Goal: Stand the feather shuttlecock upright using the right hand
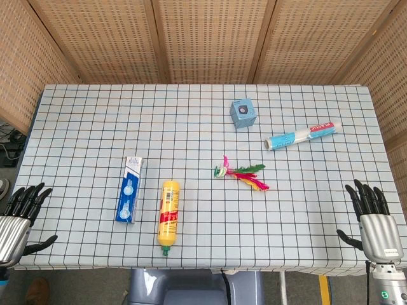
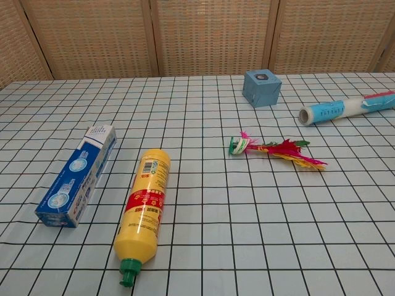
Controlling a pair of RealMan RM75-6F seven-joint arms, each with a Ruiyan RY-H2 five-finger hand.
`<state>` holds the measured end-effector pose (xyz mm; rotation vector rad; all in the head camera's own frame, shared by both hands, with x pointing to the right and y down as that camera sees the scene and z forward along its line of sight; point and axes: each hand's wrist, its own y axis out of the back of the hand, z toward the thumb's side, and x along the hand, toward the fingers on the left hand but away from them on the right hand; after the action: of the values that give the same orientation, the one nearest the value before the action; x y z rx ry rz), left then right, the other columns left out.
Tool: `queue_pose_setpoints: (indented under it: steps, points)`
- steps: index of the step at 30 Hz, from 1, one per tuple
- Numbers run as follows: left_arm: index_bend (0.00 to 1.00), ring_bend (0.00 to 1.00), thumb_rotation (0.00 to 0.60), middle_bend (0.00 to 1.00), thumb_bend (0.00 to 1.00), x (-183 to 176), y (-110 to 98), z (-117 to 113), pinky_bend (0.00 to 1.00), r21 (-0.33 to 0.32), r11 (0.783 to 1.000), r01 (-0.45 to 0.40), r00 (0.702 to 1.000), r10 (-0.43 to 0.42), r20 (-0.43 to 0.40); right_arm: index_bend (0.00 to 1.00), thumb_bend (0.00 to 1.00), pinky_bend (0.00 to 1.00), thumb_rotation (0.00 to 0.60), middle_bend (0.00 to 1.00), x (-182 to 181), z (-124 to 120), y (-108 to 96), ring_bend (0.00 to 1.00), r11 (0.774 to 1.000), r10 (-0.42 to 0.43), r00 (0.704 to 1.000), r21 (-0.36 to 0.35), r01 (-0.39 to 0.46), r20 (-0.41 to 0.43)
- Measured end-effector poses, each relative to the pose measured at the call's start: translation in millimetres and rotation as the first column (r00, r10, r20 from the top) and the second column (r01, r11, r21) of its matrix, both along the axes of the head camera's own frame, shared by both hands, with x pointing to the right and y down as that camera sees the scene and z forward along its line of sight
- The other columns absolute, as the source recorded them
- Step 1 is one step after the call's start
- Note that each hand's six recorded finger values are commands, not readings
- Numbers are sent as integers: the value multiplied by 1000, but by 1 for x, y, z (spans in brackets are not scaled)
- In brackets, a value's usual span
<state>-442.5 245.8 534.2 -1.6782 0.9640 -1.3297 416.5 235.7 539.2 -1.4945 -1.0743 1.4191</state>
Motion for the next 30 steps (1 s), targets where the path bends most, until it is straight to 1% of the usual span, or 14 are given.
queue_pose_setpoints:
  steps: [6, 9, 12, 14, 17, 19, 21, 23, 26, 30]
  points:
    - [0, 0, 600, 0, 0, 3, 2, -1, 0, 2, 1000, -5, 1000, 5, -7, 15, 0, 0, 600, 0, -4, 8, -1, 0, 1000, -16, 1000, -20, 17, 18]
    - [0, 0, 600, 0, 0, 4, 1, 1, 0, 0, 1000, -4, 1000, 4, -6, 49, 0, 0, 600, 0, -9, 15, -4, 0, 999, -34, 999, -40, 36, 37]
    - [0, 0, 600, 0, 0, 5, -1, 6, 0, -13, 1000, -6, 1000, 6, 1, 92, 0, 0, 600, 0, -18, 25, -13, 0, 994, -71, 996, -76, 75, 49]
    - [0, 0, 600, 0, 0, 6, -2, 10, 0, -23, 1000, -6, 1000, 7, 11, 130, 0, 0, 600, 0, -28, 34, -24, 0, 988, -108, 993, -104, 113, 57]
    - [0, 0, 600, 0, 0, 6, -4, 17, 0, -35, 999, 0, 1000, 1, 32, 233, 0, 0, 600, 0, -46, 50, -45, 0, 974, -158, 984, -150, 169, 79]
    - [0, 0, 600, 0, 0, 6, -5, 21, 0, -41, 999, 9, 999, -7, 45, 347, 0, 0, 600, 0, -62, 63, -63, 0, 963, -187, 977, -176, 203, 101]
    - [0, 0, 600, 0, 0, 5, -6, 23, 0, -42, 999, 17, 998, -15, 54, 416, 0, 0, 600, 0, -78, 73, -79, 0, 956, -210, 971, -185, 228, 113]
    - [0, 0, 600, 0, 0, 4, -8, 25, 0, -43, 999, 25, 998, -23, 59, 448, 0, 0, 600, 0, -93, 84, -91, 0, 948, -243, 965, -184, 258, 104]
    - [0, 0, 600, 0, 0, 3, -9, 26, 0, -42, 999, 33, 998, -31, 63, 477, 8, 0, 600, 0, -107, 100, -99, 0, 941, -259, 961, -200, 274, 98]
    - [0, 0, 600, 0, 0, 1, -11, 26, 0, -39, 998, 45, 997, -43, 65, 498, 103, 0, 600, 0, -122, 127, -105, 0, 933, -249, 964, -245, 265, 94]
